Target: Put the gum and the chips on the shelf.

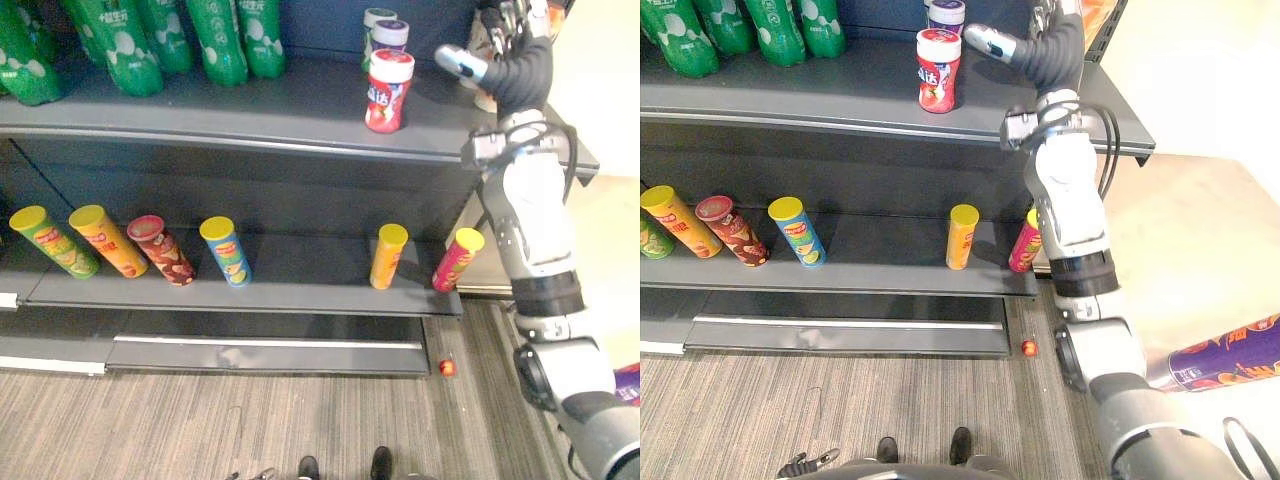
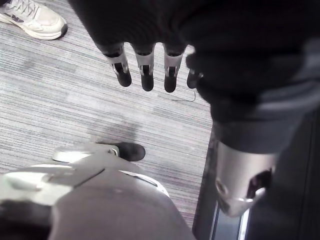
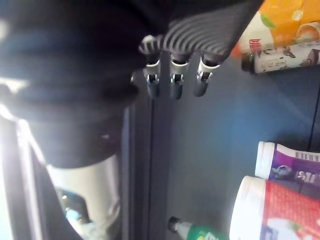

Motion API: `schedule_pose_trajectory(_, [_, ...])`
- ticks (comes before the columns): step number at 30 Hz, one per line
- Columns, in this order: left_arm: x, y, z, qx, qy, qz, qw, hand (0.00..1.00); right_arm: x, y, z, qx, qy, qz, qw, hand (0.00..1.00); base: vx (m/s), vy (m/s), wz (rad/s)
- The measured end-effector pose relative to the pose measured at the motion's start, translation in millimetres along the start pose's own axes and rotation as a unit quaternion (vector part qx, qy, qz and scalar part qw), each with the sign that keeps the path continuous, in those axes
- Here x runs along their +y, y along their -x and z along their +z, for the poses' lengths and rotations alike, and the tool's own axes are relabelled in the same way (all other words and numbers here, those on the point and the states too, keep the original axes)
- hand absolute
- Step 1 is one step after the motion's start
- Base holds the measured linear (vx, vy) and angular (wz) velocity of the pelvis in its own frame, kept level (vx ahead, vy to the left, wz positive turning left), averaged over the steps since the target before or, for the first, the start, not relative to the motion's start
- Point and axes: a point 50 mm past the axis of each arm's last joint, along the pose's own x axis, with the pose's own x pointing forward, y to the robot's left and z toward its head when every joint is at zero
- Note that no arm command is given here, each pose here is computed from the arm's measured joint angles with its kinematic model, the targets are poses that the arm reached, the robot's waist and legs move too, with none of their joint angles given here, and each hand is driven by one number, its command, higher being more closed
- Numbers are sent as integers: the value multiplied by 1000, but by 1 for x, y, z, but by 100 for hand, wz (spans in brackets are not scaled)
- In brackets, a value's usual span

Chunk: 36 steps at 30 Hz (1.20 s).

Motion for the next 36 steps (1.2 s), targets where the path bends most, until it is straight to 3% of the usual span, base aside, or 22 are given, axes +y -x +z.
schedule_pose_trajectory(7, [2,1,-6,8,-6,3,1000,0,39,76,-15,32,-73,89,993,0,0,0,0])
schedule_pose_trajectory(11, [2,1,-7,9,-19,3,1000,0,69,136,-41,131,-119,184,967,0,-4,2,-2])
schedule_pose_trajectory(15, [2,1,-10,15,-27,2,1000,0,83,193,-60,234,-171,223,931,0,1,2,-1])
schedule_pose_trajectory(21, [2,1,-12,19,-31,1,999,0,74,273,-93,401,-175,204,876,0,-1,6,-4])
schedule_pose_trajectory(25, [0,1,-13,18,-45,-1,999,0,52,326,-113,507,-124,160,838,0,0,0,0])
schedule_pose_trajectory(28, [-4,2,-12,16,-45,-4,999,0,27,367,-130,587,-40,142,796,0,0,0,0])
schedule_pose_trajectory(32, [-11,2,-11,10,-41,-8,999,0,-6,431,-138,701,39,94,706,0,0,0,0])
schedule_pose_trajectory(36, [-13,2,-10,5,-42,-10,999,0,-27,474,-132,773,52,26,632,0,0,0,0])
